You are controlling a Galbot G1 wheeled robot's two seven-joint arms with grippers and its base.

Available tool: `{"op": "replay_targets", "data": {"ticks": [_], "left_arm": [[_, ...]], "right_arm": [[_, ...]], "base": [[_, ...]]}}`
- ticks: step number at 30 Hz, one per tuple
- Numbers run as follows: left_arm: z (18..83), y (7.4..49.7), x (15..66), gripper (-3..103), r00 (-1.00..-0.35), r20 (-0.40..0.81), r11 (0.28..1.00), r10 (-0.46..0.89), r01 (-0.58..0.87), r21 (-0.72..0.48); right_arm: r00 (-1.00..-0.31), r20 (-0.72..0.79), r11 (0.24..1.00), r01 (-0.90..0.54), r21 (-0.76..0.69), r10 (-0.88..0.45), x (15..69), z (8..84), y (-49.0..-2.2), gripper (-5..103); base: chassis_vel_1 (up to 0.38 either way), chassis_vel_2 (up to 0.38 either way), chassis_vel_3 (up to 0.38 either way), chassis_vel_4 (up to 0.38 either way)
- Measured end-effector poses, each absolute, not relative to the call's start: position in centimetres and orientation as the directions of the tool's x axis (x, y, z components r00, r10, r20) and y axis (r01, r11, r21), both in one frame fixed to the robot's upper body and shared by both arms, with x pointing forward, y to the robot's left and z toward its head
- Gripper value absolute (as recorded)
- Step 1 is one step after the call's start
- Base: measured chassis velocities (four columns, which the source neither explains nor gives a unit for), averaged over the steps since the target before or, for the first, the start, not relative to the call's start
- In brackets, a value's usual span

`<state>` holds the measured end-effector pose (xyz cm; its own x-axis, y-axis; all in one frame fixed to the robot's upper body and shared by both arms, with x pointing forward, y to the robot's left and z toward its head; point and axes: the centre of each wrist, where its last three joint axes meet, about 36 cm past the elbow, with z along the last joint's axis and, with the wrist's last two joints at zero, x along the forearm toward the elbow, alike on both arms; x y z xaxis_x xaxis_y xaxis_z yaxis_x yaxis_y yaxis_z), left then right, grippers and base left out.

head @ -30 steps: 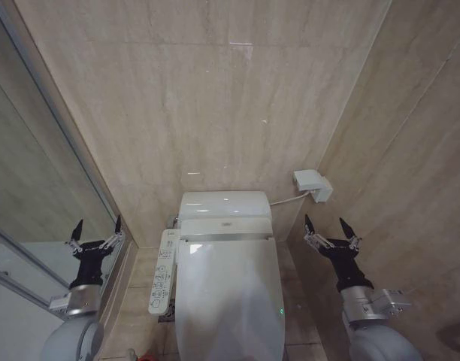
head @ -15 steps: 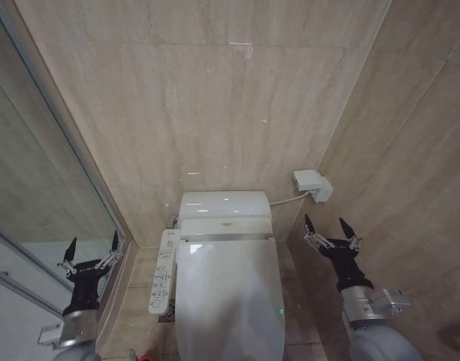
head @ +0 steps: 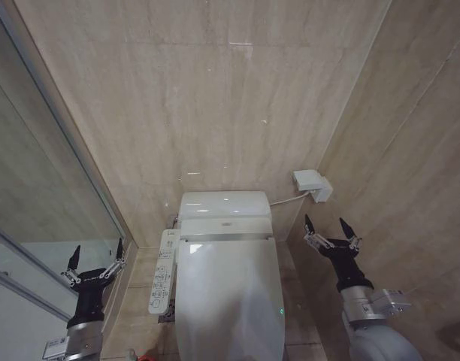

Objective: Open the toilet lid, clean the toilet bowl with a toilet brush, close the toilet lid, and flush.

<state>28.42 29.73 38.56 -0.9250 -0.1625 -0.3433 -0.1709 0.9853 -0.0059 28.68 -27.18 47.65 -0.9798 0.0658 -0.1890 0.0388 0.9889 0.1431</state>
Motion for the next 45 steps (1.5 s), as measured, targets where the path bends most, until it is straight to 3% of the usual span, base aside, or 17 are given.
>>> {"op": "replay_targets", "data": {"ticks": [22, 45], "left_arm": [[41.1, 27.8, 26.3, 100, -0.937, -0.31, 0.987, -0.163, -0.152, -0.062], [44.1, 28.8, 24.7, 100, -0.927, -0.32, 0.978, -0.198, -0.208, -0.003]], "right_arm": [[-0.98, -0.189, 0.989, 0.039, 0.143, 0.066, 28.7, 47.6, -27.2, 100], [-0.98, -0.189, 0.989, 0.039, 0.143, 0.066, 28.7, 47.6, -27.2, 100]], "base": [[0.0, 0.0, 0.0, 0.0], [0.0, 0.0, 0.0, 0.0]]}}
